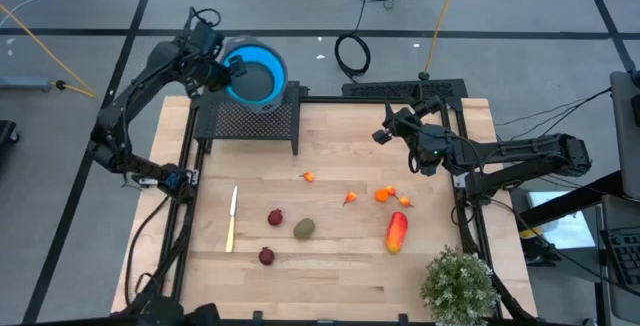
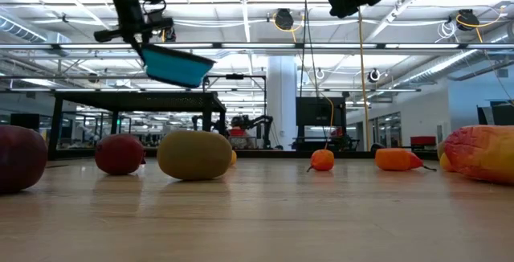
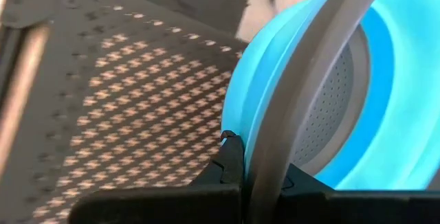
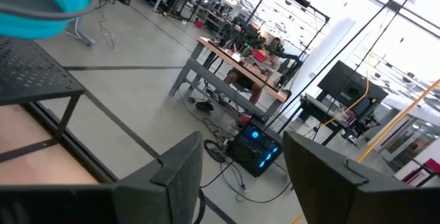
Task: Pick & Place Fruit
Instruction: Put the blue strainer bowl on the shelf
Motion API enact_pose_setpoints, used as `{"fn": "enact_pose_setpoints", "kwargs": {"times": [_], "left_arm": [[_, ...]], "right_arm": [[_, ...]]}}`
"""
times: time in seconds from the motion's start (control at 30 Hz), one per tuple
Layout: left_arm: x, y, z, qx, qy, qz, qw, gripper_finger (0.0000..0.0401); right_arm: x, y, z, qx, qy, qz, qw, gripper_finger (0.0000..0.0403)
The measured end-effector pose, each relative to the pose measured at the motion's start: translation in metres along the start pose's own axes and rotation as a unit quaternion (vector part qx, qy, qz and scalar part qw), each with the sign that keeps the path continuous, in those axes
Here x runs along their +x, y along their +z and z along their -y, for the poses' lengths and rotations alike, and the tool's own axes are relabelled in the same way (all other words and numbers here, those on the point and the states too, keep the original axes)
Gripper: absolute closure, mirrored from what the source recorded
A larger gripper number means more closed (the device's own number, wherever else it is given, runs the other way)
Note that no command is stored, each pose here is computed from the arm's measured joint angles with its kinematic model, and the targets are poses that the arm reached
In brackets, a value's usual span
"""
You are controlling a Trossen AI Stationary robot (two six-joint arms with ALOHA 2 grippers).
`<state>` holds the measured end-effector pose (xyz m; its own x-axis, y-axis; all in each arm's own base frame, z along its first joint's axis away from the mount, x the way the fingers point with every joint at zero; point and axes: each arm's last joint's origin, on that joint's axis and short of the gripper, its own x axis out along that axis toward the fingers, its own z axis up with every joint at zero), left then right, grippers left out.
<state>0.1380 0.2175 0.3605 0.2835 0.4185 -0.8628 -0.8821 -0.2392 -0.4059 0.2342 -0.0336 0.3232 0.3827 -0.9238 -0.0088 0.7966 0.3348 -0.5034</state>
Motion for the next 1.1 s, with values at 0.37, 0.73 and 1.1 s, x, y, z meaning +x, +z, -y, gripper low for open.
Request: {"fn": "enact_pose_setpoints", "kwargs": {"times": [0.37,0.73,1.1], "left_arm": [[-0.002,-0.024,0.029,-0.029,-0.027,0.065,0.997,0.0401],[-0.006,-0.055,0.043,-0.059,-0.038,0.068,0.995,0.0401],[-0.009,-0.097,0.007,-0.162,-0.11,0.092,0.976,0.0401]], "right_arm": [[0.0,0.0,0.0,-0.001,0.0,0.0,1.0,0.0207],[0.0,-0.006,-0.003,-0.04,0.009,-0.016,0.999,0.0207],[0.0,-0.007,-0.003,-0.045,0.01,-0.017,0.999,0.021]]}}
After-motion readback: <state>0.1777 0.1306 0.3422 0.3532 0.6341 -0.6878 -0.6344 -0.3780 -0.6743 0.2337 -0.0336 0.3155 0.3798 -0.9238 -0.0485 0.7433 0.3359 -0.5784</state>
